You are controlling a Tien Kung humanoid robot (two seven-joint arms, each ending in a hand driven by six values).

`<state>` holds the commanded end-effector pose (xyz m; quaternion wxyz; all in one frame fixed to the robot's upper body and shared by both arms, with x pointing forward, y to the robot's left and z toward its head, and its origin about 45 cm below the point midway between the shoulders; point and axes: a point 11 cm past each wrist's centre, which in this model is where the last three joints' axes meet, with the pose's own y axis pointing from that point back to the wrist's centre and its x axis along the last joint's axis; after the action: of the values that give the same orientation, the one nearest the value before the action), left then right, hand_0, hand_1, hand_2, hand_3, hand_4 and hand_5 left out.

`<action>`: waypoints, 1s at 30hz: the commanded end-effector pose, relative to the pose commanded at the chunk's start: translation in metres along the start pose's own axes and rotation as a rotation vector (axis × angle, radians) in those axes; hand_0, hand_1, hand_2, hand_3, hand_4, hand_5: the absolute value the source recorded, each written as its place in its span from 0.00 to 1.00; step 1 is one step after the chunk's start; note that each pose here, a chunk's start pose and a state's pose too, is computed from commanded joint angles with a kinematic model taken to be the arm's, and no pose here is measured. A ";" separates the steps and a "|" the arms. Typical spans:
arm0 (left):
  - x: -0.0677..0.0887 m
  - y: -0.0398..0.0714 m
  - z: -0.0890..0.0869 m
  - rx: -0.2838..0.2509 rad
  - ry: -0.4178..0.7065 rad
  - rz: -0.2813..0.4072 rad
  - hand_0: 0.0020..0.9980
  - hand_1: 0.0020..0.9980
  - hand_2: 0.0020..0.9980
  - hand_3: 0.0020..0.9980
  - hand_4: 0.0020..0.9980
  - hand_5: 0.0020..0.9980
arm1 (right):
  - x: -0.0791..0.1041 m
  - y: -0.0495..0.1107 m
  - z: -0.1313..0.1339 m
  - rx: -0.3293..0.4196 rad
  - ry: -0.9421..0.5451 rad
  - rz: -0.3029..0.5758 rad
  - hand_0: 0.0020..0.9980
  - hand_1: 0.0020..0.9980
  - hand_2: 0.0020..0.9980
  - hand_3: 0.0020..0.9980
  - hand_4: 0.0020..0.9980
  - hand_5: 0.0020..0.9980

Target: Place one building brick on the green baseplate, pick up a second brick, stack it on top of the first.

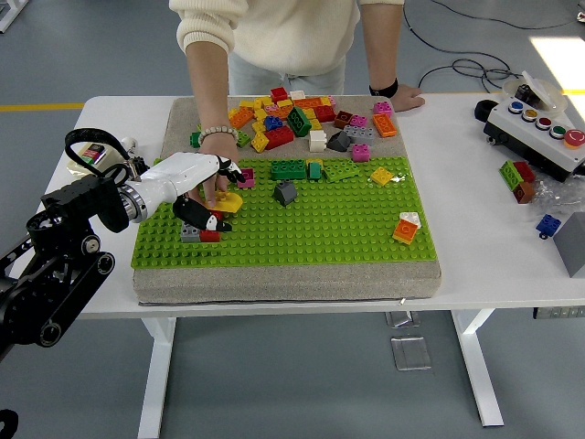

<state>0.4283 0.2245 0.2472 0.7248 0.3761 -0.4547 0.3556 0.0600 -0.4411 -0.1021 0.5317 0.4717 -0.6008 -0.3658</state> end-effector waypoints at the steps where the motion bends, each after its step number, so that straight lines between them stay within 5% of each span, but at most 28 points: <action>1: 0.000 0.000 0.000 0.000 0.000 0.001 0.83 0.73 0.70 0.75 1.00 0.22 | 0.000 0.000 0.000 0.000 0.000 0.000 0.76 0.69 0.73 0.75 1.00 0.50; 30: 0.008 0.010 0.000 -0.001 0.011 0.020 0.82 0.73 0.68 0.74 1.00 0.17 | -0.002 0.000 -0.002 0.004 0.003 -0.001 0.76 0.69 0.73 0.75 1.00 0.50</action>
<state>0.4223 0.2310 0.2568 0.7239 0.3693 -0.4546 0.3647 0.0622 -0.4395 -0.1023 0.5315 0.4735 -0.6005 -0.3642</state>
